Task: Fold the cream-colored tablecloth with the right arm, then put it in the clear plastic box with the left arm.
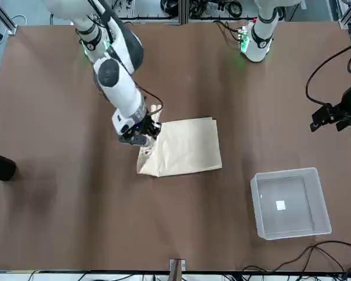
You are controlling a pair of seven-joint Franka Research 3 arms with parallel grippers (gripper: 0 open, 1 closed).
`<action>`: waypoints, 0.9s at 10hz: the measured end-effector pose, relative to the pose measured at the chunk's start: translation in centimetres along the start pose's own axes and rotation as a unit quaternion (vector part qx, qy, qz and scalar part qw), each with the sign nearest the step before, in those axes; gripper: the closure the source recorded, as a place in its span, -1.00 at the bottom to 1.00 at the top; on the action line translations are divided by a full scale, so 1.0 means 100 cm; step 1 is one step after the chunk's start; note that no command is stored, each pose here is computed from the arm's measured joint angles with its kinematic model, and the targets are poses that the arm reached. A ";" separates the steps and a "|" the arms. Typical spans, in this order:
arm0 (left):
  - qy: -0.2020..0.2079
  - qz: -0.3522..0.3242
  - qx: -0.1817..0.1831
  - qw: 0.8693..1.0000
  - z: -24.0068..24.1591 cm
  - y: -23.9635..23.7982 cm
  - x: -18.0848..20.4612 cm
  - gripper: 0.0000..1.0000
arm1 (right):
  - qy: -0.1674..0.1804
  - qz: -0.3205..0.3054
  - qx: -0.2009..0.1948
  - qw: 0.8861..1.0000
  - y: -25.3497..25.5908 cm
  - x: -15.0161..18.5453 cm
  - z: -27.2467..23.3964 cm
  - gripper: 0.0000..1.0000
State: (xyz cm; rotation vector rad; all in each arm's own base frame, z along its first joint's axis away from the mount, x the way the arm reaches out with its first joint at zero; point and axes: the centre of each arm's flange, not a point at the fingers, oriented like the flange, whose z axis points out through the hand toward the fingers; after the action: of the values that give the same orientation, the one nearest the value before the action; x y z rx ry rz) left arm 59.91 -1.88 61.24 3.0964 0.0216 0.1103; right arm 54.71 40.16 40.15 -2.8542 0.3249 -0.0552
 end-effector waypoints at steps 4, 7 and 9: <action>-0.001 0.009 -0.001 1.000 0.001 0.013 -0.001 -1.00 | -0.001 0.023 0.034 0.999 -0.048 -0.019 0.013 0.93; -0.005 0.007 -0.001 1.000 0.004 0.011 0.000 -1.00 | 0.012 0.040 0.060 0.997 -0.069 -0.034 0.035 0.93; -0.006 0.001 -0.001 1.000 0.005 0.007 0.000 -1.00 | 0.015 0.036 0.089 0.995 -0.085 -0.046 0.037 0.93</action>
State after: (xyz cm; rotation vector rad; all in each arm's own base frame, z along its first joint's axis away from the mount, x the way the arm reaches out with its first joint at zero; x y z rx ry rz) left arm 60.00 -2.62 60.79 3.0955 0.0185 0.0924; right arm 52.33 50.12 38.82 -2.6647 0.4072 -0.1065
